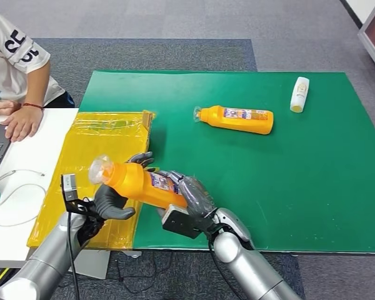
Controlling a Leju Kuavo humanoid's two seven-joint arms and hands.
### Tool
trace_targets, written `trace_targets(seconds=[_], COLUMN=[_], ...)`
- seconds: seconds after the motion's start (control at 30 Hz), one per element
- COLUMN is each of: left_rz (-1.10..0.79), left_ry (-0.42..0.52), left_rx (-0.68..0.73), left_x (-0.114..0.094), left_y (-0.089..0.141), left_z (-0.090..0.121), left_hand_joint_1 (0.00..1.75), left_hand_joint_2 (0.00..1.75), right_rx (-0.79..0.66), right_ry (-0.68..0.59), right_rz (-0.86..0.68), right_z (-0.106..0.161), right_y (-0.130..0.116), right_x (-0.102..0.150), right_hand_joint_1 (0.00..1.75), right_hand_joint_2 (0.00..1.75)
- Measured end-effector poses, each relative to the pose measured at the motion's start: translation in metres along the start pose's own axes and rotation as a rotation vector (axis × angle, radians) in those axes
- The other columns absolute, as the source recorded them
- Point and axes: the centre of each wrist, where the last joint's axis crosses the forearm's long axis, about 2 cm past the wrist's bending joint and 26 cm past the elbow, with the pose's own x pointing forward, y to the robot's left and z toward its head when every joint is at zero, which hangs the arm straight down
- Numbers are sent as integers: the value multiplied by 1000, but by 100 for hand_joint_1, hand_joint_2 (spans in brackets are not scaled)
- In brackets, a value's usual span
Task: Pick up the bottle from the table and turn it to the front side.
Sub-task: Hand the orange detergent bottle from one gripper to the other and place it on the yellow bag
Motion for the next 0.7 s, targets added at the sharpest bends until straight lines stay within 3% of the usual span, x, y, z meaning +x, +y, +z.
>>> trace_targets(seconds=[0.7], left_rz=[-26], left_ry=[-6], left_rx=[35], left_x=[0], left_y=[1], left_z=[-4], left_hand_joint_1=[0], left_hand_joint_2=[175], right_rx=[4], right_ry=[16], right_rz=[132], right_z=[2], right_y=[12], right_x=[4], right_hand_joint_1=[175], right_hand_joint_2=[175])
